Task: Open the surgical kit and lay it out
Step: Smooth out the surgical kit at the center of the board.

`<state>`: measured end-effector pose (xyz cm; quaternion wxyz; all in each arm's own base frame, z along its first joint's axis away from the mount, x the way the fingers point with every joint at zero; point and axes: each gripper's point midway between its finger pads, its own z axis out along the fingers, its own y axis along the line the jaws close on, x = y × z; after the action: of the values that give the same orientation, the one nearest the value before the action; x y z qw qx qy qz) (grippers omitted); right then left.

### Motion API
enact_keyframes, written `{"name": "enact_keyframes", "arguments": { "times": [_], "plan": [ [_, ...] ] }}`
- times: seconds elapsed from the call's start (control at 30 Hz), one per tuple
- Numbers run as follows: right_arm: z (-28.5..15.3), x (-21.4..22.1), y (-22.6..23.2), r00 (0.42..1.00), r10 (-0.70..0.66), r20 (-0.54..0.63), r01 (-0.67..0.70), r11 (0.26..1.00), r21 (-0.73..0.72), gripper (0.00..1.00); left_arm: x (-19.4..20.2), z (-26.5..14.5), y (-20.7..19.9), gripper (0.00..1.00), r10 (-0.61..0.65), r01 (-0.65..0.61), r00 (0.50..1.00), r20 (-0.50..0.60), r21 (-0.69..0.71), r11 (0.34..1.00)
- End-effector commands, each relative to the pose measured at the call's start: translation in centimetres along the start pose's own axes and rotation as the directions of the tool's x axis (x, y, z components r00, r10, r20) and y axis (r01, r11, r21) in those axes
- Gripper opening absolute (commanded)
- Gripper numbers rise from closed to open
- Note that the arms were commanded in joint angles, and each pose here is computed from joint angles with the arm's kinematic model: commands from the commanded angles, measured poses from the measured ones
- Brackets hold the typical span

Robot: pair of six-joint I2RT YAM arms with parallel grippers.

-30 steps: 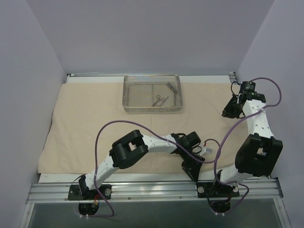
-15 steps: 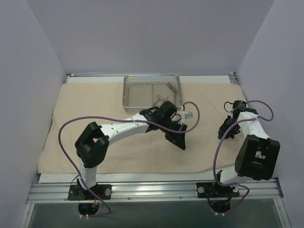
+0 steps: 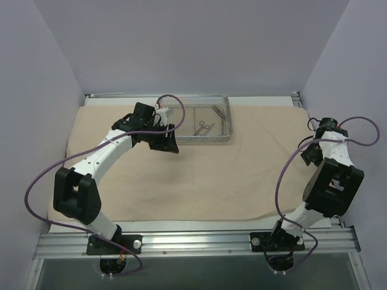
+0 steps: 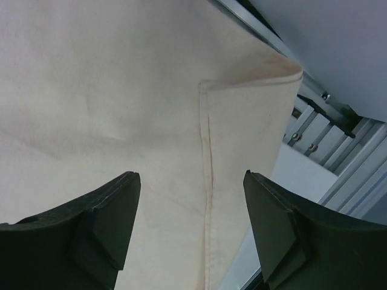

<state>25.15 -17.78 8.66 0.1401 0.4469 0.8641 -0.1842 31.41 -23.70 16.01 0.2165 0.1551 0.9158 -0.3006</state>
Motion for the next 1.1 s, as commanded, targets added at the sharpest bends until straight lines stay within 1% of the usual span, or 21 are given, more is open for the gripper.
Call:
{"name": "enact_keyframes", "arguments": {
  "times": [0.0, 0.07, 0.1, 0.2, 0.43, 0.77, 0.9, 0.97, 1.0, 1.07],
  "plan": [
    [2.0, -0.2, -1.2, 0.999, -0.014, -0.03, 0.018, 0.989, 0.146, 0.71, -0.7, -1.9, 0.2, 0.63, 0.033, -0.033, 0.999, 0.032, -0.017, 0.999],
    [2.5, -0.5, -0.6, 0.999, -0.014, -0.035, 0.019, 0.987, 0.161, 0.71, -0.9, -2.0, 0.4, 0.62, 0.033, -0.032, 0.998, 0.045, -0.022, 0.999],
    [3.0, -0.4, -0.9, 0.999, -0.016, -0.044, 0.024, 0.979, 0.203, 0.71, -1.0, -2.1, 0.7, 0.62, 0.024, -0.023, 0.999, 0.047, -0.029, 0.999],
    [3.9, -0.6, -0.9, 0.999, -0.031, -0.044, 0.041, 0.971, 0.237, 0.7, -0.9, -2.1, 1.5, 0.62, -0.003, 0.005, 0.999, 0.041, -0.034, 0.999],
    [5.8, 0.5, -2.5, 0.995, -0.056, -0.078, 0.079, 0.938, 0.337, 0.65, -1.1, -2.0, 3.0, 0.62, -0.044, 0.046, 0.998, 0.036, -0.049, 0.998],
    [7.4, 2.1, -4.7, 0.988, -0.071, -0.135, 0.121, 0.907, 0.404, 0.58, -1.1, -1.7, 3.4, 0.62, -0.057, 0.059, 0.998, 0.031, -0.049, 0.997],
    [7.5, 2.3, -5.1, 0.988, -0.063, -0.14, 0.116, 0.904, 0.411, 0.49, -0.9, -1.6, 3.4, 0.62, -0.058, 0.059, 0.998, 0.03, -0.048, 0.997],
    [7.6, 2.5, -5.2, 0.988, -0.063, -0.144, 0.117, 0.905, 0.409, 0.47, -0.8, -1.6, 3.4, 0.62, -0.059, 0.06, 0.998, 0.028, -0.045, 0.997],
    [7.5, 2.6, -5.4, 0.987, -0.059, -0.148, 0.116, 0.905, 0.41, 0.4, -0.8, -1.6, 3.5, 0.62, -0.06, 0.061, 0.998, 0.029, -0.046, 0.997],
    [7.4, 2.7, -5.7, 0.986, -0.055, -0.155, 0.115, 0.902, 0.416, 0.33, -0.7, -1.7, 3.4, 0.62, -0.059, 0.06, 0.998, 0.03, -0.046, 0.997]
  ]
}}
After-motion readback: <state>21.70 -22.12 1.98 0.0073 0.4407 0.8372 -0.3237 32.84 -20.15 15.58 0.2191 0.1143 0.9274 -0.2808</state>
